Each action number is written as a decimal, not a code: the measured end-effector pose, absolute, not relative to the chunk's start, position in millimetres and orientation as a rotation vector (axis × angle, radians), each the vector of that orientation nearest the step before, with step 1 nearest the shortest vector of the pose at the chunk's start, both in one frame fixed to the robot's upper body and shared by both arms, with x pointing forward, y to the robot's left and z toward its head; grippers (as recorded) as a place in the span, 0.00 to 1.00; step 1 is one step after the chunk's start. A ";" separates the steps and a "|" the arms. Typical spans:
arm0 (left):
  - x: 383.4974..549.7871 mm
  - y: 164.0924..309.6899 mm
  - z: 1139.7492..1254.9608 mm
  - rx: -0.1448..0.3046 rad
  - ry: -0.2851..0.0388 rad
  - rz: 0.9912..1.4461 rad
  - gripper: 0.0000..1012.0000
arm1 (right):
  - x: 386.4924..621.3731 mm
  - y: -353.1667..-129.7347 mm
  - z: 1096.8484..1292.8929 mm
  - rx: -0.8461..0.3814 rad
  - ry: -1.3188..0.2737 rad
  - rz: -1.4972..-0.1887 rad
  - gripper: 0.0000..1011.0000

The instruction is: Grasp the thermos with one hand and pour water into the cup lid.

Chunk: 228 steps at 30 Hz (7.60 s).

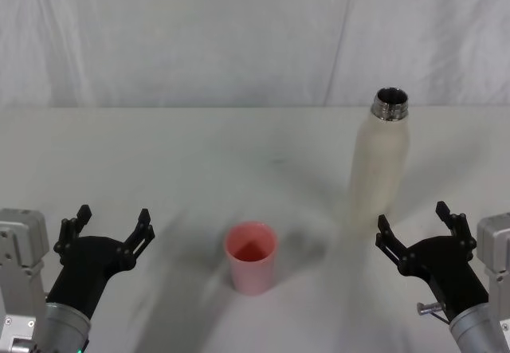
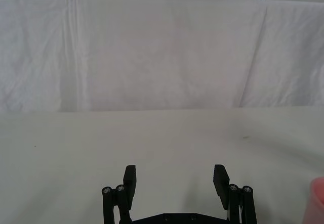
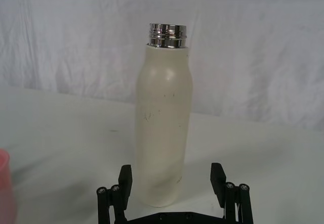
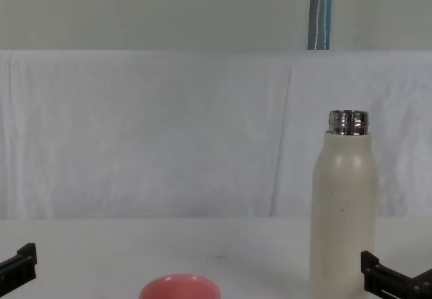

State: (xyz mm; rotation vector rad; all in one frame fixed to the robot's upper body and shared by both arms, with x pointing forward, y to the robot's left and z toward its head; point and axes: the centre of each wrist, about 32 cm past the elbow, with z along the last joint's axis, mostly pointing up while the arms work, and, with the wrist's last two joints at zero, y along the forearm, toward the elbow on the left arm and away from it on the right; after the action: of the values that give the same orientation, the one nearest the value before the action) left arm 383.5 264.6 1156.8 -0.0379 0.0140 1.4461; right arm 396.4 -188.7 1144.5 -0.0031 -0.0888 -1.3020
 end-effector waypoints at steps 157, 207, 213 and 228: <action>383.5 264.5 1156.8 -0.038 0.014 1.446 0.99 | 449.6 -214.2 1149.5 -0.034 -0.020 -1.125 0.99; 383.5 264.5 1156.8 -0.038 0.014 1.446 0.99 | 491.6 -205.4 1151.4 -0.002 0.005 -1.130 0.99; 383.5 264.5 1156.8 -0.038 0.014 1.446 0.99 | 494.0 -203.8 1150.4 -0.001 0.008 -1.130 0.99; 383.5 264.5 1156.8 -0.038 0.014 1.446 0.99 | 497.3 -201.4 1148.7 0.005 0.015 -1.136 0.99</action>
State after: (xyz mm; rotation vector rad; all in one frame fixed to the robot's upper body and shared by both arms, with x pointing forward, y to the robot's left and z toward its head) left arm 383.5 264.5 1156.8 -0.0380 0.0141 1.4460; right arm 497.3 -201.4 1148.7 0.0046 0.0155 -1.1357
